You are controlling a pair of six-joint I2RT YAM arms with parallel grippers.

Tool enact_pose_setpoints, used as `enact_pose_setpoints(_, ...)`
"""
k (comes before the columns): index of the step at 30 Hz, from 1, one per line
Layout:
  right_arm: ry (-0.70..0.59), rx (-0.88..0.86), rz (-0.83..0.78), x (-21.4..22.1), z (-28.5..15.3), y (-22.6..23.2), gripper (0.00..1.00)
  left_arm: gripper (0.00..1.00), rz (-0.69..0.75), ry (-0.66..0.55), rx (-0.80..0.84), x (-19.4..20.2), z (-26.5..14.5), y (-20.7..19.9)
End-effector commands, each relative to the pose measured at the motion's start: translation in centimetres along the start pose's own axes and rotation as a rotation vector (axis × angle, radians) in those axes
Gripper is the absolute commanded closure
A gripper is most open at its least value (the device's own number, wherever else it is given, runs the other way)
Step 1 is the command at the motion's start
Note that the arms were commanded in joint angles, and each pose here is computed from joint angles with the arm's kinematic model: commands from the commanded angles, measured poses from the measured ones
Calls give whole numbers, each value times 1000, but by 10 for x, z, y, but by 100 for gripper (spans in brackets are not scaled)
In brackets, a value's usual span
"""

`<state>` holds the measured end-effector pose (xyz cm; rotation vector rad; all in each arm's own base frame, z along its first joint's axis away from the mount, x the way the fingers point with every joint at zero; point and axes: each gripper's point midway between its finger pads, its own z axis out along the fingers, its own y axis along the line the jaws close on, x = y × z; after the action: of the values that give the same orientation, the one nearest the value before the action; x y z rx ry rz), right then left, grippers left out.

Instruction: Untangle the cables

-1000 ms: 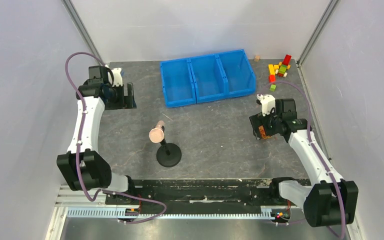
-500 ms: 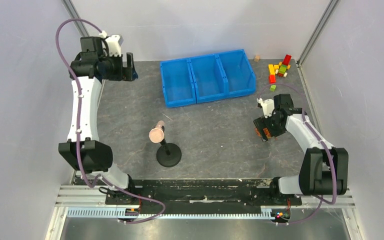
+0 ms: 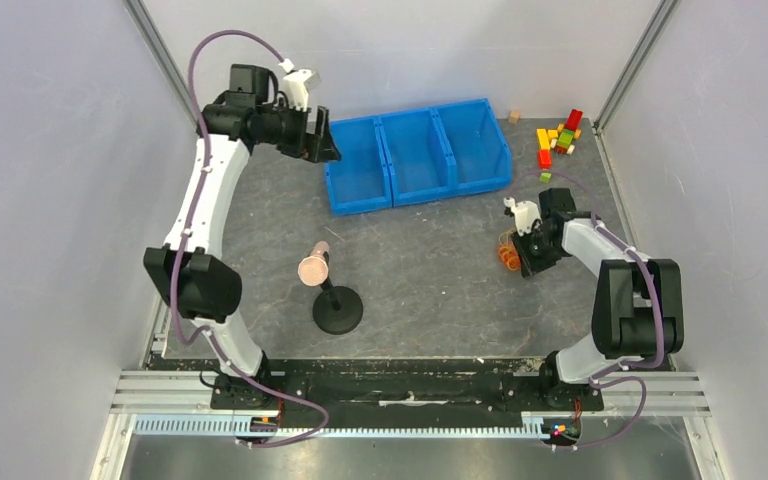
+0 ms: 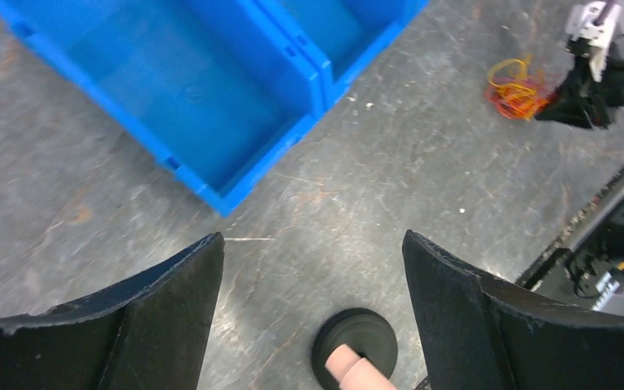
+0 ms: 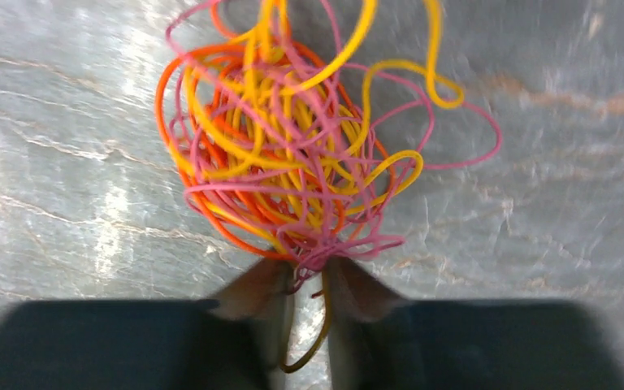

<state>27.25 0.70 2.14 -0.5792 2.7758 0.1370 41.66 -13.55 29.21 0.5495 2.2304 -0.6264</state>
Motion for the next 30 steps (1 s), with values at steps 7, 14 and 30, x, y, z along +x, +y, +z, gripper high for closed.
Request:
enact_pose_setpoints(7,-391,-193,-243,-110,-36,66,100,15,59,32,336,-2,44,-76)
enact_pose_setpoints(14,-579,-329,-414,-163,-71,139,100,18,-24,141,562,26,68,-112)
enact_pose_setpoints(30,-622,-449,-510,-167,-87,199,100,22,-98,412,694,121,117,-163)
